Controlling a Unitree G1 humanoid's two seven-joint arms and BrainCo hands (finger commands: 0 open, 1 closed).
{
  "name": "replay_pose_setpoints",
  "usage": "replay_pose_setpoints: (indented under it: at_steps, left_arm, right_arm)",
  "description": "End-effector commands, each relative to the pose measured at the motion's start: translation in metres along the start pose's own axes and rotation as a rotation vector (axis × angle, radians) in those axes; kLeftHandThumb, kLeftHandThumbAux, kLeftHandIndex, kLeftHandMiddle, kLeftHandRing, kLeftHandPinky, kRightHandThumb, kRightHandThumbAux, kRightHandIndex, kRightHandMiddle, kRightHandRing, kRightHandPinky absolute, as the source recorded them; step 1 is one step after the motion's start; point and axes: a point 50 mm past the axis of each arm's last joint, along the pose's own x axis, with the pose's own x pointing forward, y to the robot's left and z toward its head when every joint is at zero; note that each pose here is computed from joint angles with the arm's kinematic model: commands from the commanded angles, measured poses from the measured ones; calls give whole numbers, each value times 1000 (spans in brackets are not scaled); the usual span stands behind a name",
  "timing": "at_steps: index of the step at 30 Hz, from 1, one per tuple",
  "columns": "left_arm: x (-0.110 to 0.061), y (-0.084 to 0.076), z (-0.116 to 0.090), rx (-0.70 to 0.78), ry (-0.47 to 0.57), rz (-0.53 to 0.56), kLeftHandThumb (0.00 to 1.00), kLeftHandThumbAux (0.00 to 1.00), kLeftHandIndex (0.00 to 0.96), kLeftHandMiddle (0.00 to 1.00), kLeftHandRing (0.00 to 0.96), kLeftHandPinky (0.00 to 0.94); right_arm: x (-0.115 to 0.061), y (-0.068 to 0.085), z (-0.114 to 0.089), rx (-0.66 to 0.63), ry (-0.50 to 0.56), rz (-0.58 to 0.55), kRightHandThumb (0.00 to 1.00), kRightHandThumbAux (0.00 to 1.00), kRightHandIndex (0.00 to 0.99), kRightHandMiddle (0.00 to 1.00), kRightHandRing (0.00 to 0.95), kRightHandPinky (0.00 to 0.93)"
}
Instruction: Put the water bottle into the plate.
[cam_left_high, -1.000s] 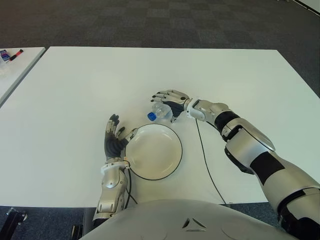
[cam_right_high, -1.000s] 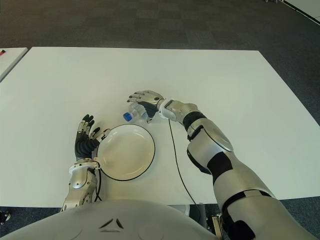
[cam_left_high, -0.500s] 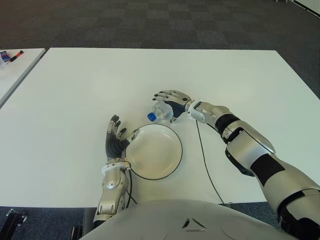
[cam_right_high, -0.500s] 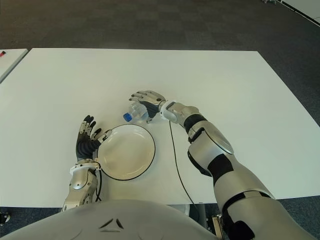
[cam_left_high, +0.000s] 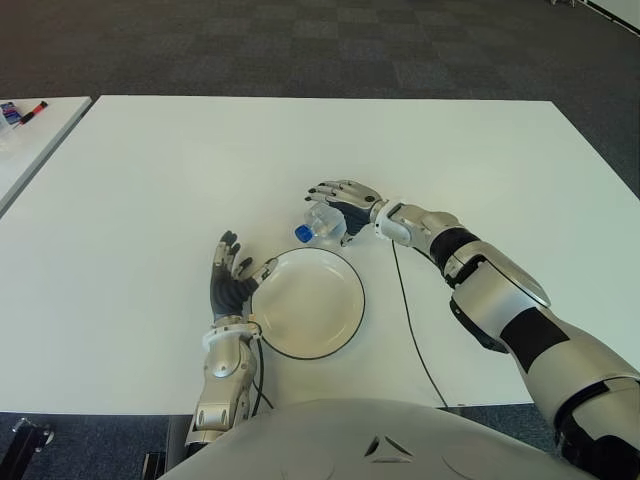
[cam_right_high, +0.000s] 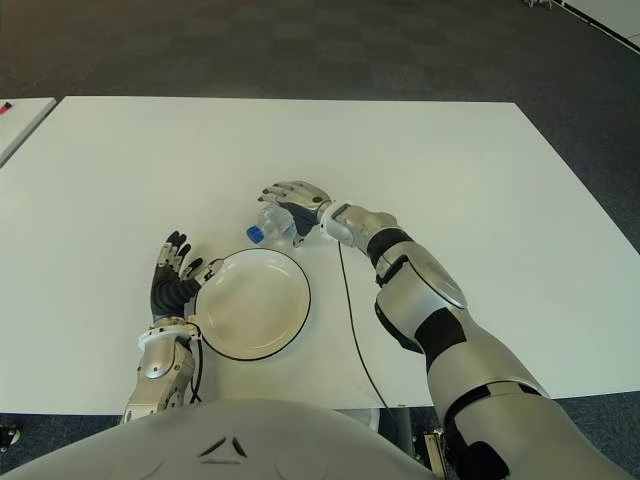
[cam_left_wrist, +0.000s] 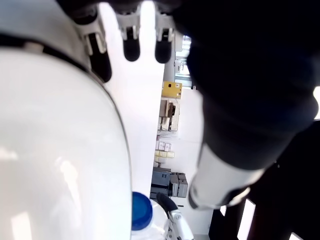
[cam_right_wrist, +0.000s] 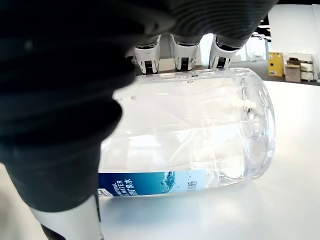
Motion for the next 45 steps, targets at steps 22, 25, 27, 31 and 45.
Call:
replay_pose_setpoints:
  at_steps: [22,25,27,31,45]
  left_arm:
    - [-10,-17,-8,-87,52,7,0,924,65,80,66,101]
    - [-11,-18,-8,-93,50,9,0,925,70,83,69,105]
    - [-11,-18,-7,-96,51,12,0,926,72,84,70,107]
    - [-12,-19,-7,-97,54,14,0,927,76,84,70,103]
    - [-12,-23,-6,-100,45,21,0,943,76,87,72,108]
  right_arm:
    - [-16,63,11,100,33,227,0,910,0,0,5,94]
    - [-16,64,12,90,25,236,0,909,0,0,7,95]
    - [-16,64,12,83,21,240,0,908,0,0,8,95]
    - [-17,66,13,57,9,255,0,904,0,0,12,97]
    - [-18,67,11,-38,-12,341,0,897,0,0,22,101]
